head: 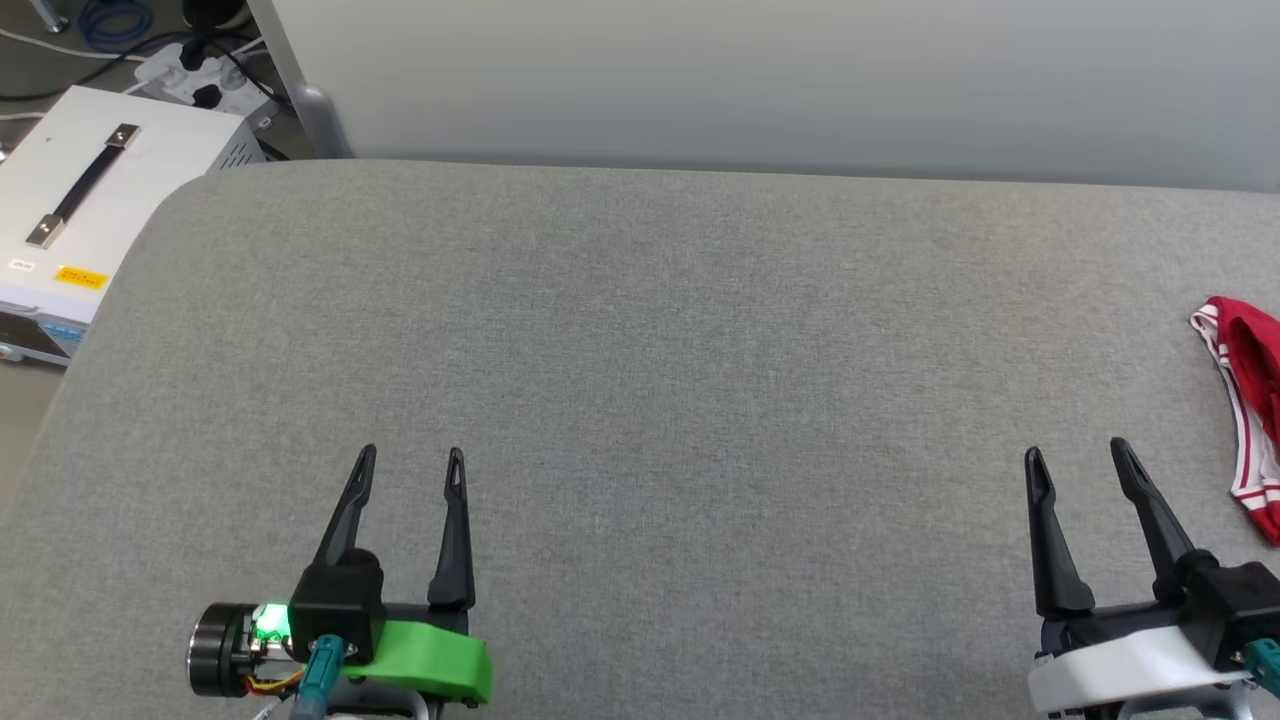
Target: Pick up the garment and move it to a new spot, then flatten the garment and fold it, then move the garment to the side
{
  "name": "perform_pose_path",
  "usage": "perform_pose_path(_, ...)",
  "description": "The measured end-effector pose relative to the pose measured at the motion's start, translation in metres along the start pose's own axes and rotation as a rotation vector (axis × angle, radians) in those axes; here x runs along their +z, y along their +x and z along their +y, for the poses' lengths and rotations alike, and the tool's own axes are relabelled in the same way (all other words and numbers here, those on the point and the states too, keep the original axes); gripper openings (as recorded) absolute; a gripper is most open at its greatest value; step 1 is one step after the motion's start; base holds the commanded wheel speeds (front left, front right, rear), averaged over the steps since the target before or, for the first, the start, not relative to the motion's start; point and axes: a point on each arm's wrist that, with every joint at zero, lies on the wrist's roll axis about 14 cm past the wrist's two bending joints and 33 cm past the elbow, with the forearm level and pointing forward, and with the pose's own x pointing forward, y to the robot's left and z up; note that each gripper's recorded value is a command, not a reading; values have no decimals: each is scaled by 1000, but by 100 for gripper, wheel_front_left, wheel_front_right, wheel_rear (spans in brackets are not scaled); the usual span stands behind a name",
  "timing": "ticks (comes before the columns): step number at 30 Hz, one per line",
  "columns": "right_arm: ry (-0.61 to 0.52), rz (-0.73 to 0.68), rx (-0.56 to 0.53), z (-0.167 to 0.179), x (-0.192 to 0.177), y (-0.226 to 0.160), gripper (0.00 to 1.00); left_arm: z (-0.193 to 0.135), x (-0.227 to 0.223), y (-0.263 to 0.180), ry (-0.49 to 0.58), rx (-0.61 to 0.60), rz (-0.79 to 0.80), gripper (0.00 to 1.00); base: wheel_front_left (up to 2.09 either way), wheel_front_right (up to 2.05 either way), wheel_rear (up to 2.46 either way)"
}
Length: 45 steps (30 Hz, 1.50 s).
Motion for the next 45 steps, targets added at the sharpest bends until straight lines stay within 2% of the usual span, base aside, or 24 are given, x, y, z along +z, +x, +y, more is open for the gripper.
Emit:
perform_pose_path(10, 18, -3, -40, -6, 6, -23, 100, -2, 2, -16, -30, -19, 1, 100, 0, 0, 0)
perform_pose_path(22, 27, -2, -63, -10, 7, -30, 100, -7, -3, -19, -42, -37, 16, 100, 0, 0, 0)
perform_pose_path(23, 27, -2, -63, -10, 6, -31, 0, -7, -3, -19, -42, -38, 16, 0, 0, 0, 0)
perform_pose_path(45, 18, 34, -63, -10, 1, -31, 0, -6, -6, -17, -41, -36, 44, 0, 0, 0, 0)
